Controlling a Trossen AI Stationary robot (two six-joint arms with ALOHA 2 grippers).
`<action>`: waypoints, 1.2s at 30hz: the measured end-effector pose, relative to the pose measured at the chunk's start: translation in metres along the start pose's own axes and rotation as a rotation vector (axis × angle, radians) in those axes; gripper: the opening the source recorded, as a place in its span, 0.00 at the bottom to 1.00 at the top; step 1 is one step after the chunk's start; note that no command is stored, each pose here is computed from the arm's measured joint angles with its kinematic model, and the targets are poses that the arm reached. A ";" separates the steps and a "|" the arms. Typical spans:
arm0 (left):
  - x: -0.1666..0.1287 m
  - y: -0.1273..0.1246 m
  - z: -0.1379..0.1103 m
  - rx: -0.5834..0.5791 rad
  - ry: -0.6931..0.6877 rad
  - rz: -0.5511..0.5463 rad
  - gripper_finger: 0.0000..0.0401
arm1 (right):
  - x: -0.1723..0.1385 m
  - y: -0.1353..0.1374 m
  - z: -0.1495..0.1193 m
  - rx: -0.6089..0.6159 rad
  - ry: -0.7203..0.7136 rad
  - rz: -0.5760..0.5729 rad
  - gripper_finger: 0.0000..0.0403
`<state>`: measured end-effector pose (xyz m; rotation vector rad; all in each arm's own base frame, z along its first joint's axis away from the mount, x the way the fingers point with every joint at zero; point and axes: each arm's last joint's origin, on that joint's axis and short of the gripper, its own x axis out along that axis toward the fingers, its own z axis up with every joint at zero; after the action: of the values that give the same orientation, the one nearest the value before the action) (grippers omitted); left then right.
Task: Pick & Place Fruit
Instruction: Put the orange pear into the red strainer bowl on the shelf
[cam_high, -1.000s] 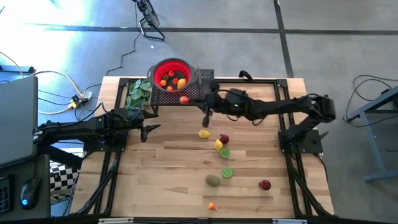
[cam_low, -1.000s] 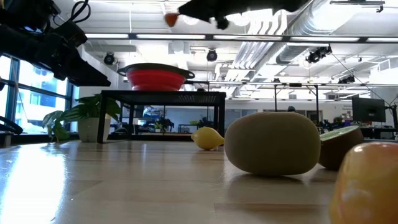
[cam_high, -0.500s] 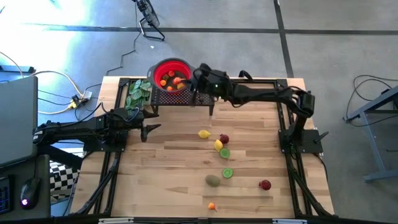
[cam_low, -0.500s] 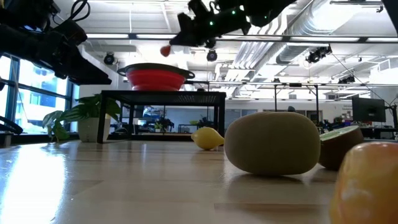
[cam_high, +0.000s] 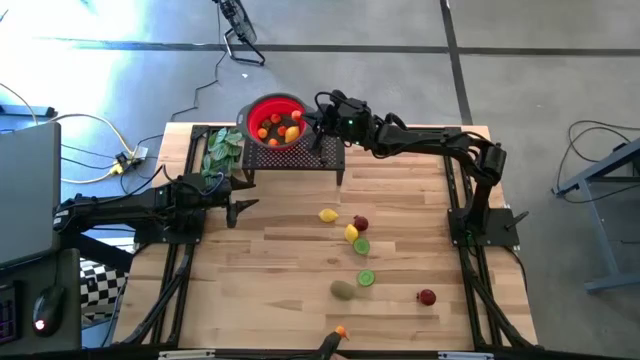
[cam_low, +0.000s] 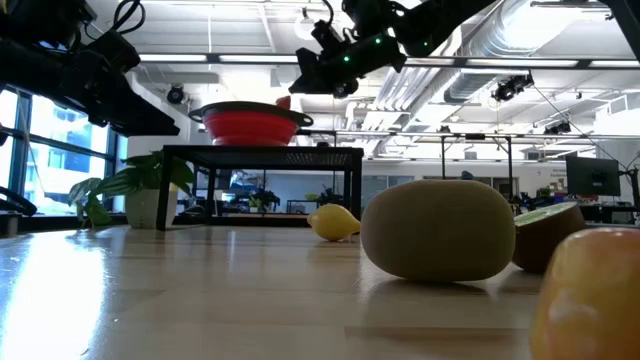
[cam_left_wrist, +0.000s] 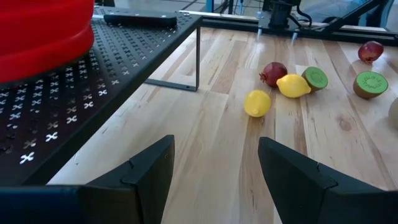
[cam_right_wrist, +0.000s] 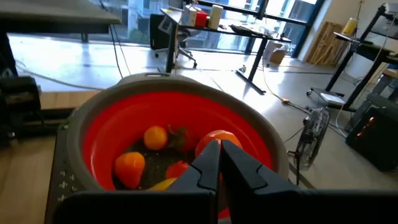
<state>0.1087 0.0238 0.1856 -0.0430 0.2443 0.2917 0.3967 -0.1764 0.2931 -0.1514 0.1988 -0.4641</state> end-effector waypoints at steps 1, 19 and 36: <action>0.000 0.000 0.000 0.000 -0.003 0.000 0.57 | 0.002 0.000 -0.002 0.009 -0.003 0.010 0.01; 0.000 0.001 0.001 0.000 -0.008 0.043 0.57 | 0.006 -0.002 0.018 -0.003 0.081 0.036 0.01; 0.000 0.001 0.001 0.000 -0.007 0.047 0.57 | 0.022 0.004 -0.011 -0.043 0.197 0.056 0.01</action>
<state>0.1084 0.0251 0.1862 -0.0366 0.2383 0.3382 0.4150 -0.1843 0.2785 -0.1414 0.4050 -0.4187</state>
